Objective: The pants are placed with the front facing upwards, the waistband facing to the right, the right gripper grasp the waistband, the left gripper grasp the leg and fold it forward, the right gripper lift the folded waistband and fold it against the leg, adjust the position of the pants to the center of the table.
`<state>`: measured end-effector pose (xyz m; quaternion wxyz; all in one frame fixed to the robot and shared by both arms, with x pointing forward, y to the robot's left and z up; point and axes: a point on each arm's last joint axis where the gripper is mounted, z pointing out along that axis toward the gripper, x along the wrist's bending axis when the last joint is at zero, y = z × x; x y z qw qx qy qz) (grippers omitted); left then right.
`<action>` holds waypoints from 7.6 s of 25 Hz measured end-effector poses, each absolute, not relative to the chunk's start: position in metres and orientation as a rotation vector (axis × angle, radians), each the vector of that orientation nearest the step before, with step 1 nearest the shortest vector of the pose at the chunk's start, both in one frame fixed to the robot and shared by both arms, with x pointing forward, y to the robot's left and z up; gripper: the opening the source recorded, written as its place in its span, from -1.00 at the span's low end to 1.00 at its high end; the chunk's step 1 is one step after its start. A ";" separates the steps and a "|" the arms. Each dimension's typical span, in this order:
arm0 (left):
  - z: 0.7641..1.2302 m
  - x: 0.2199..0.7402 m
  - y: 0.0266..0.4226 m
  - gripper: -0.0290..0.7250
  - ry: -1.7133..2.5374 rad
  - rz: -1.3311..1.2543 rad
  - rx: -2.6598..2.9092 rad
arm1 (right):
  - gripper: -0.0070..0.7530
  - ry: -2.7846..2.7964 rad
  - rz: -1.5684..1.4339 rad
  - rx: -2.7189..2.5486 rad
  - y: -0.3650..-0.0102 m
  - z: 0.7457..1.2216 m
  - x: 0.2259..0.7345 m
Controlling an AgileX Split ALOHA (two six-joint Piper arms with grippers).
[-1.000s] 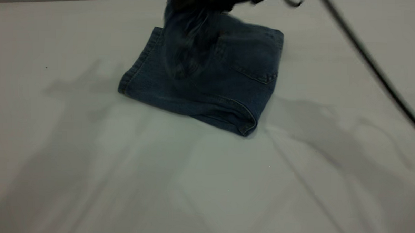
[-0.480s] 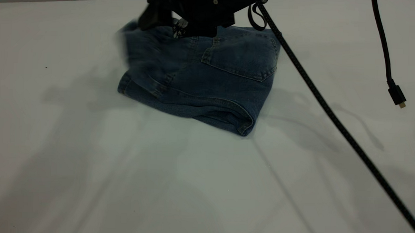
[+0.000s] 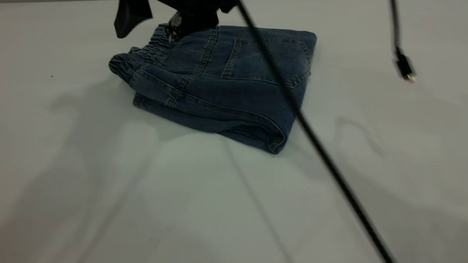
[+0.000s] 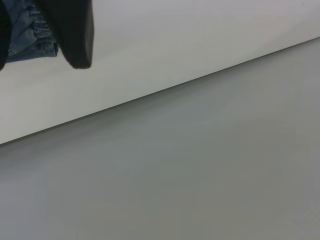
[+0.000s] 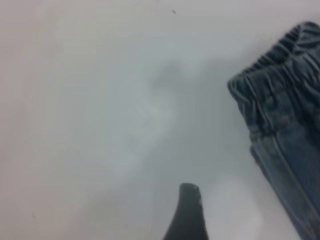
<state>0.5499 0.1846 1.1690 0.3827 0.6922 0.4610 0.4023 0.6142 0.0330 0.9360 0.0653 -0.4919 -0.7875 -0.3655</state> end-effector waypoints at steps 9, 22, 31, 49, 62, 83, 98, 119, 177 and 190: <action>1.170 0.550 0.184 -0.17 1.160 1.026 1.754 | 0.39 -2.204 -0.638 -2.058 0.035 0.931 0.645; 1.168 0.549 0.184 -0.17 1.199 1.001 1.762 | 0.27 -1.317 -0.479 -2.529 0.049 0.863 0.654; 1.167 0.549 0.185 -0.17 1.210 1.001 1.770 | 0.26 -1.413 -0.396 -2.512 0.049 0.845 0.649; 1.166 0.549 0.185 -0.17 1.215 1.000 1.773 | 0.26 -2.324 -0.103 -1.983 0.062 0.840 0.607; 1.208 0.513 0.202 -0.17 1.157 1.056 1.654 | 0.26 -2.631 -0.326 -1.612 0.071 0.937 0.595; 1.248 0.329 0.277 -0.17 1.224 0.888 1.851 | 0.02 -2.827 -1.472 -1.112 -0.084 1.291 0.433; 1.147 0.312 0.266 -0.15 1.245 0.552 2.072 | 0.02 -2.961 -0.894 -1.215 -0.174 1.170 0.355; 1.041 0.271 0.285 0.03 1.320 0.496 2.081 | 0.07 -2.831 -1.025 -1.428 -0.264 1.034 0.271; 1.044 0.230 0.299 0.03 1.565 0.887 1.598 | 0.07 -2.375 -1.507 -2.438 -0.299 1.038 0.233; 1.044 0.230 0.299 0.03 1.566 0.887 1.598 | 0.07 -2.375 -1.507 -2.438 -0.299 1.038 0.233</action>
